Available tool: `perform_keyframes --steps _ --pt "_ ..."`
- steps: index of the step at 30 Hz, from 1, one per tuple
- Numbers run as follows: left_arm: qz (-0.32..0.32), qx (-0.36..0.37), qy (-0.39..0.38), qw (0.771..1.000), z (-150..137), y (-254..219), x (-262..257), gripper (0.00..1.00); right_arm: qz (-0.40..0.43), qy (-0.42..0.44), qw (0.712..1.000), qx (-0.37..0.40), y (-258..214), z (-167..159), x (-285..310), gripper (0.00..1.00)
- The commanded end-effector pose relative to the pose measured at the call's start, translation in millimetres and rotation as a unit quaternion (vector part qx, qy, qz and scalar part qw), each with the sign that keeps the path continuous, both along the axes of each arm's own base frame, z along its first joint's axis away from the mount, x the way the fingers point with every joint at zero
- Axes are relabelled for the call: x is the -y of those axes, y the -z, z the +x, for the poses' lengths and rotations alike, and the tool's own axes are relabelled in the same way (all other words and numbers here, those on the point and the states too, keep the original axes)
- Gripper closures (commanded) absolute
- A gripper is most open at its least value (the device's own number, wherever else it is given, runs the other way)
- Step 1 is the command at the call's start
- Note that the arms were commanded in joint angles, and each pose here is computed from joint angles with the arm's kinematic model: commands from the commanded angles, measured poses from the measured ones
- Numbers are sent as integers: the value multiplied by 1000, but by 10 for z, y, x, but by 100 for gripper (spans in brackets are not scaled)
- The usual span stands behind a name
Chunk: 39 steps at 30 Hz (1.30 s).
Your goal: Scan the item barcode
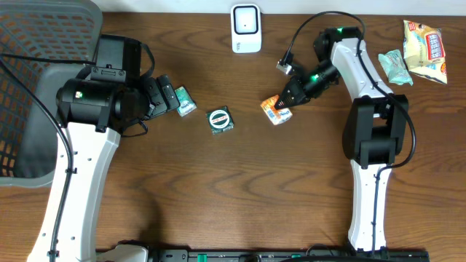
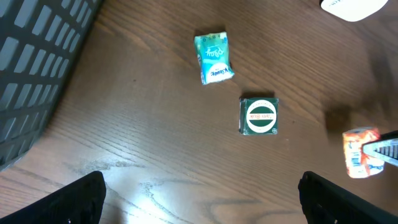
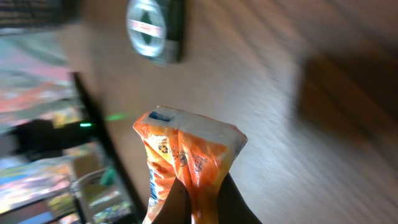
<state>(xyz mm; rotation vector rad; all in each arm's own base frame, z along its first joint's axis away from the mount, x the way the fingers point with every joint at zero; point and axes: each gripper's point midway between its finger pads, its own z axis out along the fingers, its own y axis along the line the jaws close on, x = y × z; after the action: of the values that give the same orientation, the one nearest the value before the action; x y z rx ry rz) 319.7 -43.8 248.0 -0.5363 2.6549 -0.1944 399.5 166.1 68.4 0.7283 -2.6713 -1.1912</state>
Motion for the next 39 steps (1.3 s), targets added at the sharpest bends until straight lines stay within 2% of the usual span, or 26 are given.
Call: perform_keyframes --steps 1,6,9,11,12,13,14,15,16,17,21,26,31,36,39 --pt "5 6 -1 1000 0 -42 -24 2 -143 33 989 -3 126 48 238 99" --pt "5 6 -1 1000 0 -42 -24 2 -203 60 977 -4 212 107 391 99" --pt "5 6 -1 1000 0 -42 -24 2 -203 57 978 -5 209 92 372 99" --pt "5 6 -1 1000 0 -42 -24 2 -203 54 978 -4 209 82 339 95" --pt "5 6 -1 1000 0 -42 -24 2 -203 51 978 -3 209 76 317 72" --pt "5 6 -1 1000 0 -42 -25 2 -205 49 978 -2 212 73 311 59" --pt "5 6 -1 1000 0 -42 -25 2 -216 45 975 3 230 78 324 29" --pt "5 6 -1 1000 0 -42 -24 2 -221 43 974 7 240 86 334 12" --pt "5 6 -1 1000 0 -42 -24 2 -234 42 971 11 258 95 361 2" --pt "5 6 -1 1000 0 -42 -25 2 -262 51 964 15 292 122 428 1" --pt "5 6 -1 1000 0 -42 -24 2 -323 69 944 22 344 168 611 4" --pt "5 6 -1 1000 0 -42 -25 2 -321 51 946 20 368 121 632 40" --pt "5 6 -1 1000 0 -42 -24 3 -277 44 960 -2 395 19 478 46" --pt "5 6 -1 1000 0 -42 -24 2 -276 36 960 -35 519 -156 467 50" --pt "5 6 -1 1000 0 -42 -24 2 -278 39 959 -41 659 -203 477 68"
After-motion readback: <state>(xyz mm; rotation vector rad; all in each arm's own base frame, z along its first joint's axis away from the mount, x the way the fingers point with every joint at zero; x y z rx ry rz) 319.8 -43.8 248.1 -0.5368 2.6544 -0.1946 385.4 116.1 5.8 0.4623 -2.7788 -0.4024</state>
